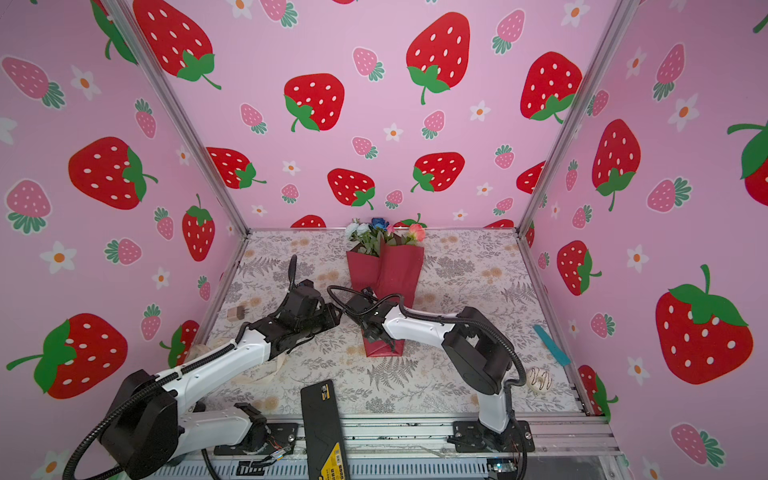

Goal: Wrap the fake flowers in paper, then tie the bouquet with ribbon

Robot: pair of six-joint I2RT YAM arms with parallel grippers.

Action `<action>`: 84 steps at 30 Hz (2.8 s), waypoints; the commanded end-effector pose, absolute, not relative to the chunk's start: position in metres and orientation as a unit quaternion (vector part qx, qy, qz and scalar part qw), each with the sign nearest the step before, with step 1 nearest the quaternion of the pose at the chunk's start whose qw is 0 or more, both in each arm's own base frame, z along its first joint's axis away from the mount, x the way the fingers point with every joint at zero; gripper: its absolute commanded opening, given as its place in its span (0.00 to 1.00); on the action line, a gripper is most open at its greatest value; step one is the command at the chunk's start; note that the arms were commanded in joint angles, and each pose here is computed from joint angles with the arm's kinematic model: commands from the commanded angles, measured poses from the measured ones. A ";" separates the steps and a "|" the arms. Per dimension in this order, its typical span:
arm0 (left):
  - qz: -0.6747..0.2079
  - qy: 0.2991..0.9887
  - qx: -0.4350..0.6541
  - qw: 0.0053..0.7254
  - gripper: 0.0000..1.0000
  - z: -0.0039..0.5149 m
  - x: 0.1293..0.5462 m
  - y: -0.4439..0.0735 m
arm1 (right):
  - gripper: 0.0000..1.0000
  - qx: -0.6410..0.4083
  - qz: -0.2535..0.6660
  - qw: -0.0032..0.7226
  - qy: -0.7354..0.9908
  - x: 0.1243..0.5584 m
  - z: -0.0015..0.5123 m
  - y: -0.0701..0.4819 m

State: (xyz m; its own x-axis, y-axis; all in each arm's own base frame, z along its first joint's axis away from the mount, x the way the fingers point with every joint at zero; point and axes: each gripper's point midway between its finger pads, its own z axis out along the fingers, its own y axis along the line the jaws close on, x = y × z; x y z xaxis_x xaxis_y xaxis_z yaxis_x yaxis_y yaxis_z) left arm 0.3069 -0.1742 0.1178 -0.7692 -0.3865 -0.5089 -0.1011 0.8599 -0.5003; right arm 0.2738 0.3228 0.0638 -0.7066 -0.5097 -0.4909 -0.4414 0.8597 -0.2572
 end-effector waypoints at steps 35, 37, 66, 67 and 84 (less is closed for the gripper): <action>-0.368 0.897 -0.099 0.226 0.65 0.098 0.421 -0.257 | 0.80 -0.050 0.270 0.297 0.914 0.315 0.103 0.251; -0.370 0.898 -0.098 0.217 0.63 0.092 0.421 -0.262 | 0.79 -0.048 0.272 0.295 0.915 0.315 0.101 0.251; -0.254 0.941 -0.055 0.217 0.00 0.036 0.407 -0.225 | 0.53 -0.061 0.324 0.279 0.902 0.351 0.100 0.250; -0.256 0.941 -0.056 0.214 0.00 0.034 0.407 -0.226 | 0.48 -0.065 0.330 0.279 0.900 0.355 0.101 0.253; -0.235 0.950 -0.086 0.189 0.00 0.011 0.406 -0.217 | 0.22 -0.070 0.471 0.191 0.858 0.394 0.054 0.305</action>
